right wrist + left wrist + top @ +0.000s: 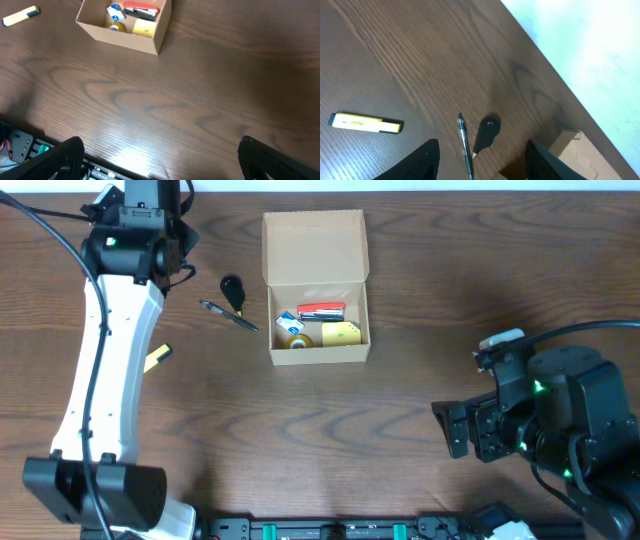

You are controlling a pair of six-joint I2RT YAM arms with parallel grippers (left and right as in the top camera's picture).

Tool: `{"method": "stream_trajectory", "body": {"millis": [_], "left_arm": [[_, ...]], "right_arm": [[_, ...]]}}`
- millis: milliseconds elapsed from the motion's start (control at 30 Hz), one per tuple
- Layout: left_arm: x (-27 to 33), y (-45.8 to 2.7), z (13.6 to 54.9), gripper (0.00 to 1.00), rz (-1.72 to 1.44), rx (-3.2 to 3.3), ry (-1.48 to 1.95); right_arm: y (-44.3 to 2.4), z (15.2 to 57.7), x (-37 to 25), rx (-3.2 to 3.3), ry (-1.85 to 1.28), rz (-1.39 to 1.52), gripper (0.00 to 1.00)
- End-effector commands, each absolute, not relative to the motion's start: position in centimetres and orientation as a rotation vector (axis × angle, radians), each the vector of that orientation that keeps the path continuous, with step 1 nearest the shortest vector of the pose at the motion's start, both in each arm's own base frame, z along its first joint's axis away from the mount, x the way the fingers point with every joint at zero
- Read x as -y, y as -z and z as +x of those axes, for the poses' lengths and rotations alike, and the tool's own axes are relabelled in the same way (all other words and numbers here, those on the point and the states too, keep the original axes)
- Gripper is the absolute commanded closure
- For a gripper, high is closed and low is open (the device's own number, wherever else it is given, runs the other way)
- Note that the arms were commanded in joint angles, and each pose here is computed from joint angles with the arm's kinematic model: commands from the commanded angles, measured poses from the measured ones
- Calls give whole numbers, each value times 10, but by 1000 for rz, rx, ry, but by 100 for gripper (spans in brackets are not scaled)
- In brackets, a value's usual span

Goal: Pack container
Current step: 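Withdraw the left gripper from the box toward the yellow highlighter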

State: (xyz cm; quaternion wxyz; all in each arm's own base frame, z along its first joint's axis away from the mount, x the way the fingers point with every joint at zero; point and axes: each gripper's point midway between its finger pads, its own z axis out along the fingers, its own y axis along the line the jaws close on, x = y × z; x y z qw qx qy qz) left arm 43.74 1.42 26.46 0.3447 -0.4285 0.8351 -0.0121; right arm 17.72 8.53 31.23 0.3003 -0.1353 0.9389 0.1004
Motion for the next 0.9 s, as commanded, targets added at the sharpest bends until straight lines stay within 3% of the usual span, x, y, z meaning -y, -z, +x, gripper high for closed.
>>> {"method": "stream_trajectory", "body": {"millis": [0,400,633,867], "left_arm": [[-26,-244,446,43,-1216,-2137,-42],[-31,-146,465,38,-1345,-2243,-221],[-56,-130,397,40,-1919,-2046,-352],[-72,-130,377,35,-1988,-2038,-441]], "right_arm": [[-316,178,-82,-2477,-251,-356,1],[-316,178,-82,-2477,-251,-356,1],[-316,178,-82,-2477,-251,-356,1],[-316,178,-82,-2477,-251,-356,1]]}}
